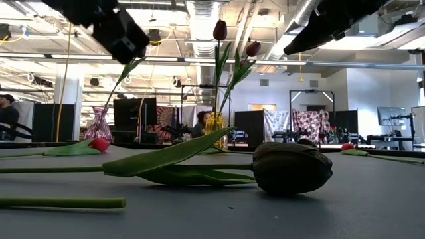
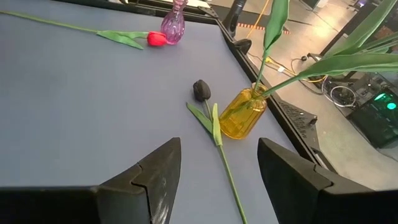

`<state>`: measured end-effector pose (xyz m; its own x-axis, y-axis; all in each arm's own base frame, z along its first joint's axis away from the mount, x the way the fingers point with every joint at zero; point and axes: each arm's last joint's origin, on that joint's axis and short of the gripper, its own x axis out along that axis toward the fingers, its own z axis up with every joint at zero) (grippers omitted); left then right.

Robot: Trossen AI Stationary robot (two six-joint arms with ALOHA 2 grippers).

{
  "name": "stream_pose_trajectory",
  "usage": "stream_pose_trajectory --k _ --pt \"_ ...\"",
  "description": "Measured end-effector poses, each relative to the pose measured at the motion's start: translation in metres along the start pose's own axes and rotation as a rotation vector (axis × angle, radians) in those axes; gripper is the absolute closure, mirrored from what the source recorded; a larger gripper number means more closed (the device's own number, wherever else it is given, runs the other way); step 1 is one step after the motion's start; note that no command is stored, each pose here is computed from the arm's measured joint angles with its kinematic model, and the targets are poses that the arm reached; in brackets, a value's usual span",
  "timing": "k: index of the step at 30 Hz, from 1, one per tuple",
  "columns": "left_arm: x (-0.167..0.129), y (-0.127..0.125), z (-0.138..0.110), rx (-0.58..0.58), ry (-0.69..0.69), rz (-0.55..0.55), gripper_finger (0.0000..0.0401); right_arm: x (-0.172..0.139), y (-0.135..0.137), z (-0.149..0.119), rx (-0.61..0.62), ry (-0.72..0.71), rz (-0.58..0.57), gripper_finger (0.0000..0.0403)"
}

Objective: Sort flowers into vase by color
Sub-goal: Put the bottom black flower into the purple vase

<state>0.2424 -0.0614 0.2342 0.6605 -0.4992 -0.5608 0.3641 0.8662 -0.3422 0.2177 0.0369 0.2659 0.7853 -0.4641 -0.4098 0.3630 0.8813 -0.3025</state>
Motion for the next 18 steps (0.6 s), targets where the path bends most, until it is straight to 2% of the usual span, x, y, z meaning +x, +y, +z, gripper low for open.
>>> stream_pose_trajectory --k 8,18 --pt "0.050 -0.012 -0.015 0.035 0.146 0.147 0.0250 0.000 0.000 0.002 0.012 -0.014 0.001 0.0163" --pt "0.097 -0.020 -0.024 0.053 0.266 0.171 0.0250 0.000 0.000 0.002 0.017 -0.019 0.004 0.0163"
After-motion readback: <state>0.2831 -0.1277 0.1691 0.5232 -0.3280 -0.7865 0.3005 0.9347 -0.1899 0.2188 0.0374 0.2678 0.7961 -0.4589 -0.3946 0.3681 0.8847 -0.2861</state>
